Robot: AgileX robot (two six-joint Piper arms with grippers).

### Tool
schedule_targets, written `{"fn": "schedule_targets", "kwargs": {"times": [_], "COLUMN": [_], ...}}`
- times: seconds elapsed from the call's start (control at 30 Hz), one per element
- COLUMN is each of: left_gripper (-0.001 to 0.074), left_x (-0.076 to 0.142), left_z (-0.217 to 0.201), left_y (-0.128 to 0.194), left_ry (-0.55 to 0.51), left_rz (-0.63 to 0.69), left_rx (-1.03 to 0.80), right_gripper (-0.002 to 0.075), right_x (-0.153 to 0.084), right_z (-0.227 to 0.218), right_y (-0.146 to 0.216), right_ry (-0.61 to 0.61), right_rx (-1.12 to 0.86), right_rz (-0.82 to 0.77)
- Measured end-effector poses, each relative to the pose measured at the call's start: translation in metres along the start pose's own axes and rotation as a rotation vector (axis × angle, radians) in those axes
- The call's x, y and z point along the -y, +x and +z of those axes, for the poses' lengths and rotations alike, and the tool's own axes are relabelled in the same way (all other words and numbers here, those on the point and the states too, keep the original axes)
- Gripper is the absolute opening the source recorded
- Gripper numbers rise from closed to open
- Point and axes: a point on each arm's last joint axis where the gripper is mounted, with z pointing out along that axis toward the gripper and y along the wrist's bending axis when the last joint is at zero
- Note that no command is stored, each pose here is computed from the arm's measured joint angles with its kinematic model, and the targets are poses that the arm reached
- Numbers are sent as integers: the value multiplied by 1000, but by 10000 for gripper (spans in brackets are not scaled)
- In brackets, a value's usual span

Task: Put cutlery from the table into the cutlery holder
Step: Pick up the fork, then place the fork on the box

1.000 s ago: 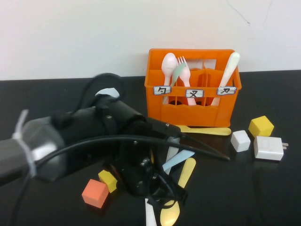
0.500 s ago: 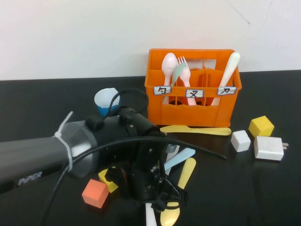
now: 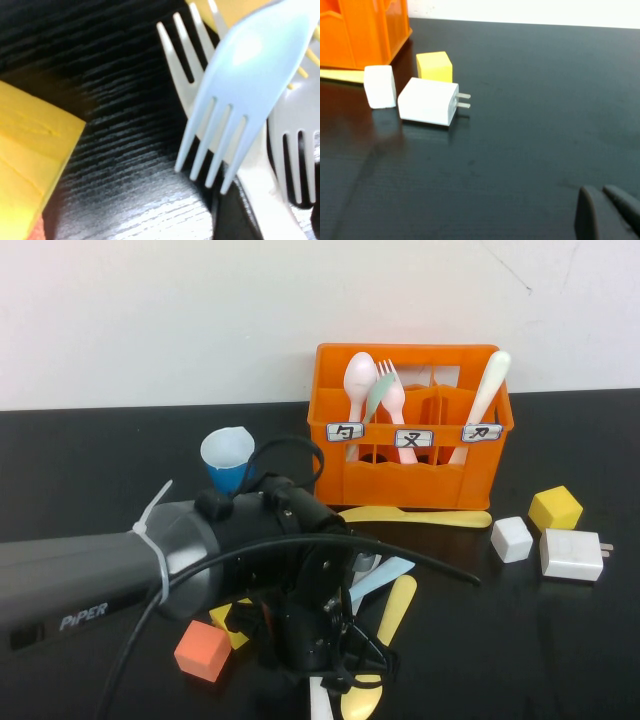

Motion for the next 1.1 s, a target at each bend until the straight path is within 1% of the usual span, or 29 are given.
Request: {"fn": "schedule_targets", "kwargs": {"times": [0.13,0.33,0.4,0.47,0.63,0.9,1.0,1.1], "left_gripper": [264,222,174,106,107,107,107,107], "left_x": [-2,-5,-5,-7,-11,-33,-40,-42], "left_z": [4,4,2,0,-20,-37,-43,-58], "left_y": [4,8,9,11,20,64,75,74], "left_ry": [-5,-9,-7,-7,23,104,145,204], "left_rz": [0,5,3,2,-1,-21,-12,35], "left_rx": [-8,0,3,4,59,163,260,450], "right_gripper": [-3,-3,-3,-3,-3,-3,-3,-3], "right_x": [0,0,0,0,0,0,0,0], "right_z": [0,0,0,0,0,0,0,0], "right_y": [0,0,0,0,0,0,0,0], "right_ry": [0,0,0,0,0,0,0,0], "right_rx": [0,0,0,0,0,0,0,0], "right_rz": [0,0,0,0,-8,-21,-21,-21]}}
